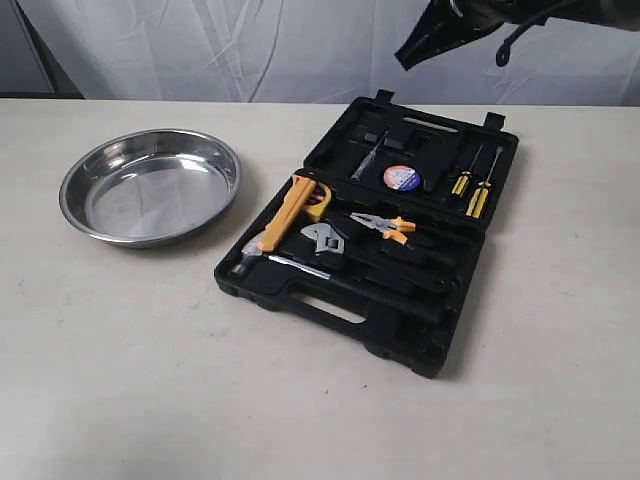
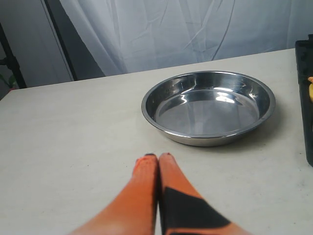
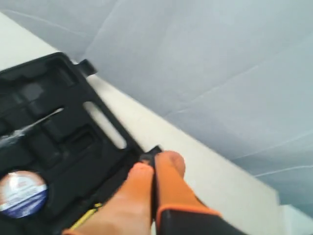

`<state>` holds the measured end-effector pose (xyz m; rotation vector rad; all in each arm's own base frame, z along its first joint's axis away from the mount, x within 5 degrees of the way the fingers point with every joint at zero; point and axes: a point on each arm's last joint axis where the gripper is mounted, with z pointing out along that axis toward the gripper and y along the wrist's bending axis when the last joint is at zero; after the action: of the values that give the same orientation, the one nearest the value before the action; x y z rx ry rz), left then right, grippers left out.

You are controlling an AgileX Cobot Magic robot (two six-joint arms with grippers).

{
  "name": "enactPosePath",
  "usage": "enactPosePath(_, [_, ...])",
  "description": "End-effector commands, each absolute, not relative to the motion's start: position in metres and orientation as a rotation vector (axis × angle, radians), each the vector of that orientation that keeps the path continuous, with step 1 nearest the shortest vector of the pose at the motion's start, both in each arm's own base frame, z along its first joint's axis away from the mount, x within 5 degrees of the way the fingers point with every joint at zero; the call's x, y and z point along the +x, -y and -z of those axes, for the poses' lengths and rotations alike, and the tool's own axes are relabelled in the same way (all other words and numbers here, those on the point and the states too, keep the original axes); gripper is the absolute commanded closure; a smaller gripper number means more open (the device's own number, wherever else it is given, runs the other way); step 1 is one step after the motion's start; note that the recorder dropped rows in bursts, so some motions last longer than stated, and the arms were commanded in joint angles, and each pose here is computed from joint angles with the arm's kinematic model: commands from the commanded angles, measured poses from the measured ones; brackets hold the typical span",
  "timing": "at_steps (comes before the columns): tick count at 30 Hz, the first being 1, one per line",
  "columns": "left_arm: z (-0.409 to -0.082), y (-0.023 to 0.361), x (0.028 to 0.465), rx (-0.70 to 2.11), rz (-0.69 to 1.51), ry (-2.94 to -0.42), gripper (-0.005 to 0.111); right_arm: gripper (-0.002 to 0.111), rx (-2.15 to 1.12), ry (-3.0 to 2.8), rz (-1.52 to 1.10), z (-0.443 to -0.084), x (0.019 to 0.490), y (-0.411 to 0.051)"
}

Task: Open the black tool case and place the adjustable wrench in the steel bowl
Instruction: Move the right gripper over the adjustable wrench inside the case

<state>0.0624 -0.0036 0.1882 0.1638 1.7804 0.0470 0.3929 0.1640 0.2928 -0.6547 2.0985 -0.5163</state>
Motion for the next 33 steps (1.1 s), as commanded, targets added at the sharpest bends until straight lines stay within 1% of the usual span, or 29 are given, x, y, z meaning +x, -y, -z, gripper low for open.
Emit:
enactPosePath(1, [-0.190,0.004,0.062,0.158,-0.040,-1.765,0.106,0.109,-0.643,-2.298,0.196,-0.273,0.383,-0.179])
enactPosePath(5, [-0.190,0.004,0.062,0.158,-0.040,-1.765,0.106,0.109,-0.817,-2.425,-0.066,-0.235,0.380,-0.202])
enactPosePath(9, [-0.190,0.004,0.062,0.158,-0.040,-1.765,0.106,0.109,-1.116,-2.423,-0.348,-0.203,0.372,-0.225])
enactPosePath(12, [-0.190,0.004,0.062,0.158,-0.040,-1.765,0.106,0.109,-1.380,-2.413,-0.591,-0.198,0.352,-0.234])
enactPosePath(15, [-0.190,0.004,0.062,0.158,-0.040,-1.765,0.106,0.109,-1.556,-2.513,-0.694,-0.196,0.334,-0.229])
enactPosePath(17, [-0.190,0.004,0.062,0.158,-0.040,-1.765,0.106,0.109,-1.672,-2.586,-0.654,-0.194,0.326,-0.220])
enactPosePath(18, [-0.190,0.004,0.062,0.158,-0.040,-1.765,0.106,0.109,-1.669,-2.615,-0.598,-0.193,0.327,-0.217])
enactPosePath(22, [-0.190,0.004,0.062,0.158,-0.040,-1.765,0.106,0.109,-1.583,-2.783,-0.212,-0.190,0.332,-0.195])
enactPosePath(25, [-0.190,0.004,0.062,0.159,-0.042,-1.765,0.106,0.109,-1.505,-2.835,-0.016,-0.192,0.339,-0.178])
enactPosePath(27, [-0.190,0.004,0.062,0.159,-0.042,-1.765,0.106,0.109,-1.419,-2.878,0.050,-0.192,0.345,-0.167])
enactPosePath(30, [-0.190,0.004,0.062,0.159,-0.042,-1.765,0.106,0.109,-1.178,-2.818,0.114,-0.192,0.365,-0.155])
enactPosePath(33, [-0.190,0.004,0.062,0.159,-0.042,-1.765,0.106,0.109,-0.970,-2.697,-0.003,-0.194,0.382,-0.161])
